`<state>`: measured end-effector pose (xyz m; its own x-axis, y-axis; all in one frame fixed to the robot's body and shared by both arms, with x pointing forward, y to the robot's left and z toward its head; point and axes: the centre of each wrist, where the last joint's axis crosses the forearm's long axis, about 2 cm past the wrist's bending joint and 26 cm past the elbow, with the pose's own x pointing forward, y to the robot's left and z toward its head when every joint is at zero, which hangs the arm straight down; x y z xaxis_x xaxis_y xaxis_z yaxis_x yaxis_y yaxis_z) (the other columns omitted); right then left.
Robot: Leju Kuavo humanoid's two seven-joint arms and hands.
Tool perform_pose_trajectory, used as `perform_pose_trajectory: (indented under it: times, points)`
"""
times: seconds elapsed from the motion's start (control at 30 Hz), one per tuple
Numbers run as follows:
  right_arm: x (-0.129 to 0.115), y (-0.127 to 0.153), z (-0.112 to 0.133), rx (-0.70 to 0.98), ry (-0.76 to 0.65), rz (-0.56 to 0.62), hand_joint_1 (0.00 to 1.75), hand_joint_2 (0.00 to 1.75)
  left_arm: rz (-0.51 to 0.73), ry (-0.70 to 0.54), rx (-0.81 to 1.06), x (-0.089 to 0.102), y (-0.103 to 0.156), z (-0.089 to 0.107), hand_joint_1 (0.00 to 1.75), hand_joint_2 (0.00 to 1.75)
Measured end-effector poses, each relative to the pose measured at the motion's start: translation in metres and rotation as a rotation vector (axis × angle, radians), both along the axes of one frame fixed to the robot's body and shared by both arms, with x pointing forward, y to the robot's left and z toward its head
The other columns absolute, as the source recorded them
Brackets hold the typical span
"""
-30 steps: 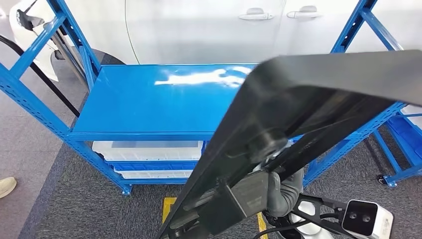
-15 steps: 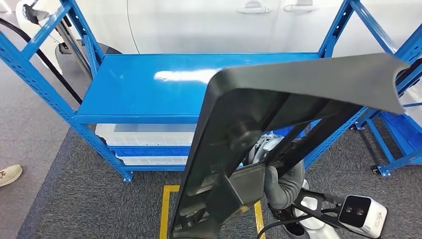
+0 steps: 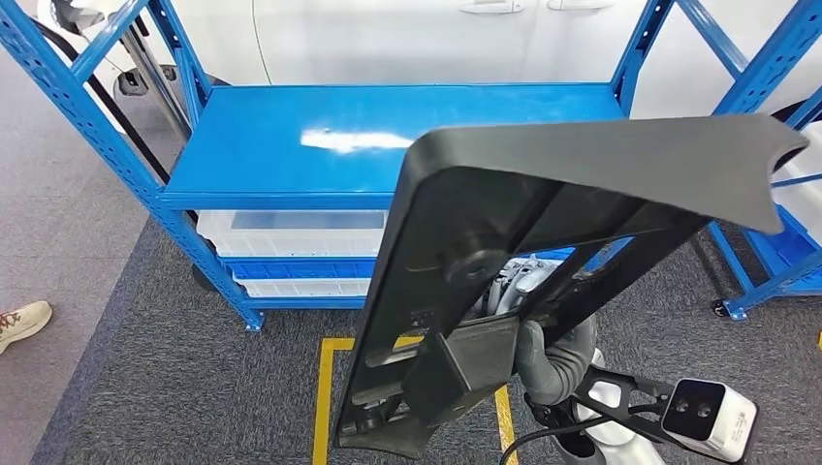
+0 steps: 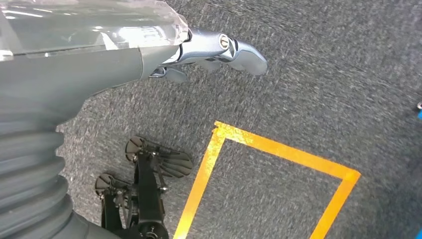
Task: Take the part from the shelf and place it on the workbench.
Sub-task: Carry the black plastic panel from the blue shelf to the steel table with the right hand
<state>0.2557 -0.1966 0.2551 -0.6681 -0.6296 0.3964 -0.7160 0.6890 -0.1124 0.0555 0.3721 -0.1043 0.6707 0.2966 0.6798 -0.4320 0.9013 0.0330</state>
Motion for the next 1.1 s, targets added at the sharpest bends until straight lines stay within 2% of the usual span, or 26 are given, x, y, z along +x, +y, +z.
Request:
perform_pose_trajectory:
  times: [0.4, 0.63, 0.87, 1.1]
  points:
    - [-0.006, 0.005, 0.0, 0.06, 0.041, -0.122, 1.75, 1.75, -0.047, 0.006, -0.005, 0.005, 0.001, 0.001, 0.0, 1.75]
    - [-0.012, -0.001, 0.0, 0.044, 0.03, -0.131, 1.75, 1.75, -0.06, 0.037, 0.017, 0.007, 0.003, 0.001, 0.0, 1.75]
    - [-0.009, -0.011, -0.006, -0.01, 0.026, -0.111, 1.75, 1.75, -0.044, 0.064, 0.033, -0.001, 0.003, 0.0, 0.0, 1.75]
    - [-0.031, 0.01, -0.008, -0.021, -0.02, -0.067, 1.75, 1.75, -0.002, 0.076, 0.057, -0.007, 0.004, 0.0, 0.0, 1.75]
